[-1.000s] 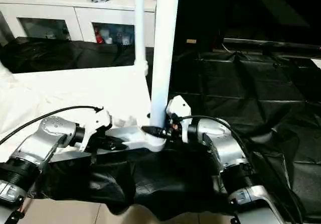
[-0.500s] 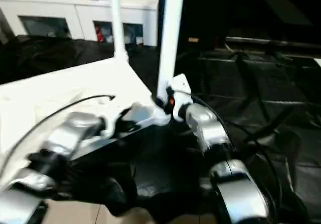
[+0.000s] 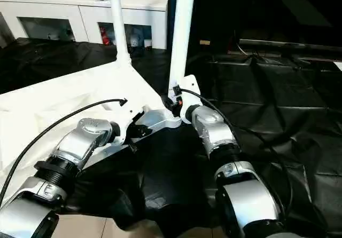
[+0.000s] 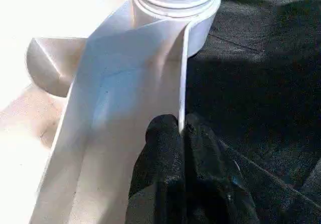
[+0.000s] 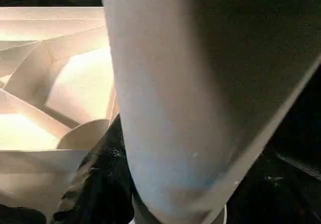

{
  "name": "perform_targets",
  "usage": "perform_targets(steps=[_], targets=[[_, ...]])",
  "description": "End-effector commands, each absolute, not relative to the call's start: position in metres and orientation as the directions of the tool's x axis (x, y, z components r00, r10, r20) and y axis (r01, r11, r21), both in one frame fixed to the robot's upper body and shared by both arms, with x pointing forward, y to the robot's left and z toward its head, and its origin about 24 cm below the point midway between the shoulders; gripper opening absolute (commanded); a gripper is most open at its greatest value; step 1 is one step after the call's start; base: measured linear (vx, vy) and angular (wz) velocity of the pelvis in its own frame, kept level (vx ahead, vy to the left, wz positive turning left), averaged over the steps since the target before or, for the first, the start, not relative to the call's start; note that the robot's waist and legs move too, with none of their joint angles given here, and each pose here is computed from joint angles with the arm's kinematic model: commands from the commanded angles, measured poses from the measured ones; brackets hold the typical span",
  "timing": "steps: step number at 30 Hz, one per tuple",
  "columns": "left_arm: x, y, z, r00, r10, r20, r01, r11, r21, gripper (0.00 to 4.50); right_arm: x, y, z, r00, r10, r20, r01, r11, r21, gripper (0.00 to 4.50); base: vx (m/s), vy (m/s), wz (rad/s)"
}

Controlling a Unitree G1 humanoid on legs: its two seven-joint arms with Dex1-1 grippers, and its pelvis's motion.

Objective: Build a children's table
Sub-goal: Rotate leg to tighten

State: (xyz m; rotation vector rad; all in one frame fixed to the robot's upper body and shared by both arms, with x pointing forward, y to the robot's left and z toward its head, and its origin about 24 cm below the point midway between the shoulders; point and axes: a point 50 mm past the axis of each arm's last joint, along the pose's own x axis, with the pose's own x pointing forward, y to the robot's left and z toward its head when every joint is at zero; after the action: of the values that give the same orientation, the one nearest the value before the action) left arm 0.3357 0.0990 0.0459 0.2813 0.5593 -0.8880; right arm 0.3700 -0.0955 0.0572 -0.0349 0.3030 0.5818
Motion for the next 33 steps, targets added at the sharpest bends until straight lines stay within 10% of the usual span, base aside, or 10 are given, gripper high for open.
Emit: perform_targets(steps=[1, 18, 33], targets=[[0.349, 0.085, 0.077, 0.568, -0.679, -0.465, 0.79, 0.608, 0.077, 0.0, 0.339, -0.07, 0.005, 0.641, 0.62, -0.453, -0.593, 0.774, 0.221, 2.44, 0.0, 0.0, 0.0], [0.343, 0.091, 0.077, 0.514, -0.728, -0.455, 0.838, 0.539, 0.085, 0.0, 0.348, -0.071, 0.035, 0.604, 0.732, -0.315, -0.723, 0.67, 0.17, 4.06, 0.0, 0.0, 0.0], [0.331, 0.101, 0.075, 0.405, -0.785, -0.469, 0.901, 0.428, 0.063, 0.0, 0.346, -0.11, 0.04, 0.536, 0.76, -0.367, -0.787, 0.608, 0.109, 4.06, 0.0, 0.0, 0.0]])
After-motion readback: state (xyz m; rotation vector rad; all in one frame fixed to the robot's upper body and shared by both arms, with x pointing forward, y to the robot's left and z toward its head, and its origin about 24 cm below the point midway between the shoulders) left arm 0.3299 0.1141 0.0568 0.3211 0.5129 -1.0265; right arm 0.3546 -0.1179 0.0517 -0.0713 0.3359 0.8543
